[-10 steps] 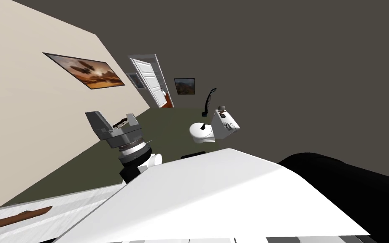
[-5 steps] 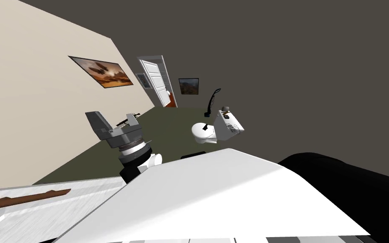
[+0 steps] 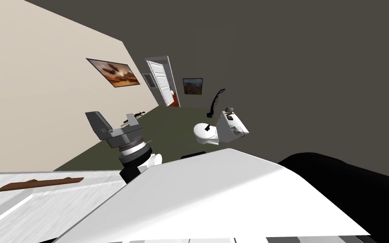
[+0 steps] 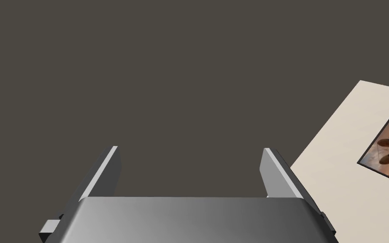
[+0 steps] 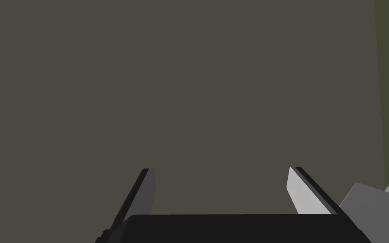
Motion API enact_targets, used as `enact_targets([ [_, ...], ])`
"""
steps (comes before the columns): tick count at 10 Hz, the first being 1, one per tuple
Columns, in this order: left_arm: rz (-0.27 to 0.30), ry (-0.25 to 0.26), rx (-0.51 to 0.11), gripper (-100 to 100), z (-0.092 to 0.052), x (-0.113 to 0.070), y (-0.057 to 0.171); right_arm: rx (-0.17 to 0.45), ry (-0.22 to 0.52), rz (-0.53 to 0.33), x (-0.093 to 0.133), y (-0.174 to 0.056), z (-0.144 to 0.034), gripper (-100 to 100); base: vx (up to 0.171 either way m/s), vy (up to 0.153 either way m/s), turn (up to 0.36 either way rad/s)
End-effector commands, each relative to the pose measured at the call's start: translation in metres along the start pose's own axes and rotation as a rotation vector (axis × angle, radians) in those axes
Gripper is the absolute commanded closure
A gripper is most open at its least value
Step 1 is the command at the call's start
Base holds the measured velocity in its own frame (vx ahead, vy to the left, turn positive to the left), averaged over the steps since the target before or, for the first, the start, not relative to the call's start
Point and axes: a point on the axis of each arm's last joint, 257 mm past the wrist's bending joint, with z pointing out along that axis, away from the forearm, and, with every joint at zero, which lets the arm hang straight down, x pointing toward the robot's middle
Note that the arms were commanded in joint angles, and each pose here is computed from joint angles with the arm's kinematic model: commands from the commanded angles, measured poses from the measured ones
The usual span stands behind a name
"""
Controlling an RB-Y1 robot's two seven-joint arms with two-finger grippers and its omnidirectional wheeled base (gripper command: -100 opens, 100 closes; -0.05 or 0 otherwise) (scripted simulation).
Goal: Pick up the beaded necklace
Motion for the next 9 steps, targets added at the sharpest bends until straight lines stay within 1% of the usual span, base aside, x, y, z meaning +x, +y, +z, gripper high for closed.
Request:
enact_targets([
  [1, 0.0, 0.0, 0.0, 0, 0.0, 0.0, 0.0, 0.06, -0.012, -0.038, 0.002, -0.017, 0.002, -100, 0.015, 0.005, 0.126],
  [2, 0.0, 0.0, 0.0, 0, 0.0, 0.0, 0.0, 0.109, -0.028, -0.09, 0.001, -0.032, 0.006, -100, 0.031, 0.011, 0.189],
  [3, 0.0, 0.0, 0.0, 0, 0.0, 0.0, 0.0, 0.14, -0.034, -0.101, 0.0, -0.041, 0.005, -100, 0.029, 0.005, 0.114],
  [4, 0.0, 0.0, 0.0, 0, 0.0, 0.0, 0.0, 0.185, -0.052, -0.154, -0.002, -0.054, 0.009, -100, 0.036, 0.008, 0.201],
  [5, 0.0, 0.0, 0.0, 0, 0.0, 0.0, 0.0, 0.218, -0.06, -0.16, -0.004, -0.062, 0.007, -100, 0.031, 0.0, 0.119],
  [6, 0.0, 0.0, 0.0, 0, 0.0, 0.0, 0.0, 0.261, -0.079, -0.207, -0.008, -0.074, 0.009, -100, 0.036, 0.0, 0.243],
  [7, 0.0, 0.0, 0.0, 0, 0.0, 0.0, 0.0, 0.288, -0.09, -0.213, -0.012, -0.08, 0.007, -100, 0.035, -0.006, 0.093],
  [8, 0.0, 0.0, 0.0, 0, 0.0, 0.0, 0.0, 0.331, -0.116, -0.259, -0.019, -0.09, 0.008, -100, 0.049, 0.005, 0.166],
  [9, 0.0, 0.0, 0.0, 0, 0.0, 0.0, 0.0, 0.357, -0.123, -0.262, -0.022, -0.096, 0.006, -100, 0.043, 0.001, 0.118],
])
